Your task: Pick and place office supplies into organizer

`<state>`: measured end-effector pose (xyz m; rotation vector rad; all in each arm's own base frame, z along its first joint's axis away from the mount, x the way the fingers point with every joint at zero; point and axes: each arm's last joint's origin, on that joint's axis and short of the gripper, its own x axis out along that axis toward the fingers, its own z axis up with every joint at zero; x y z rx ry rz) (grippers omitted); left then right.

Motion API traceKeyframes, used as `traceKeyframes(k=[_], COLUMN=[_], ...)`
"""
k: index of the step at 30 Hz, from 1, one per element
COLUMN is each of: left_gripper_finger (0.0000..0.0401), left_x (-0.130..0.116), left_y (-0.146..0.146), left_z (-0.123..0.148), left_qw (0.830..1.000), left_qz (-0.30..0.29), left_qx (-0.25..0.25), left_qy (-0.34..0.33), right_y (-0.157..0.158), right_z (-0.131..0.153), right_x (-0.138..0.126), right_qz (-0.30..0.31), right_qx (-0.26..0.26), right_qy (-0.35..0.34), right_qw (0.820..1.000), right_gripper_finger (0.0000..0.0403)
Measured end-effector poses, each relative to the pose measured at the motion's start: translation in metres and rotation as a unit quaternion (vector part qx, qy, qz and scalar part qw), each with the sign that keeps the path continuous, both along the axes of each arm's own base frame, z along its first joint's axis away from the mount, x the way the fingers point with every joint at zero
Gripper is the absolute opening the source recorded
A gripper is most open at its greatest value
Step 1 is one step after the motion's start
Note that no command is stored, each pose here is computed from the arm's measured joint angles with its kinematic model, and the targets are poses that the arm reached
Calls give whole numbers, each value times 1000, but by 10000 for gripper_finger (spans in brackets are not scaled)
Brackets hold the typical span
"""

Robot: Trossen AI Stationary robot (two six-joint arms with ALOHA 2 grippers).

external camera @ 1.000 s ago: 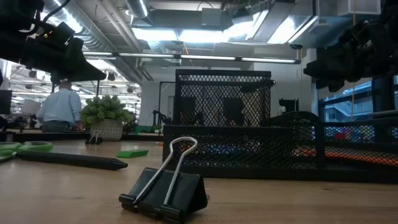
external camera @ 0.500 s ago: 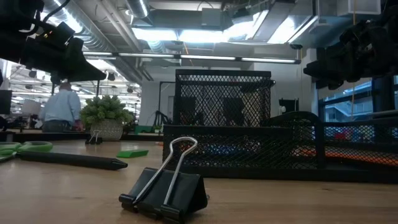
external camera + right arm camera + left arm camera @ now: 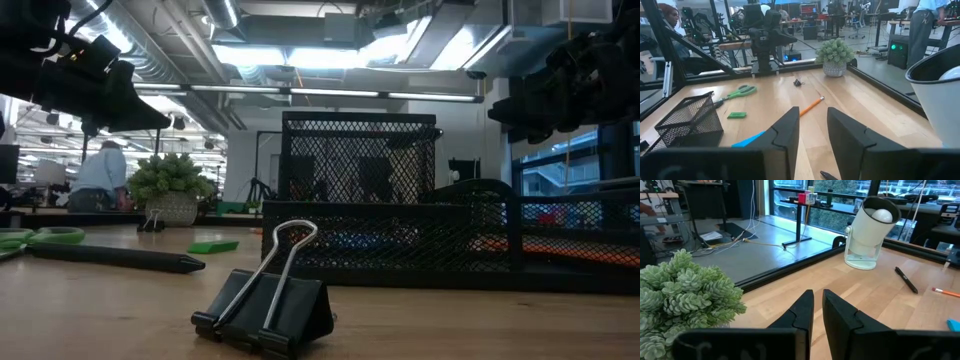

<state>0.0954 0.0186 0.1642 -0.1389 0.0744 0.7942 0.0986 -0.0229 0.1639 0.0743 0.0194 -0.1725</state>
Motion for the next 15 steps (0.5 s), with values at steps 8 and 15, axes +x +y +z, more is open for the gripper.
traceKeyframes(k=[8,15], left_gripper_finger=[60,146], left_x=[2,3], left_y=[-2,-4], left_z=[0,0], left_qw=[999,996], left_qz=[-41,-86], left_qx=[9,-6], left_qy=[14,7], right_y=[0,0], right_z=[0,0], right_x=[0,0], right_qz=[0,0], right_qx=[-2,-2], right_qy=[0,0], right_qw=[1000,1000], right_gripper_finger=[104,104])
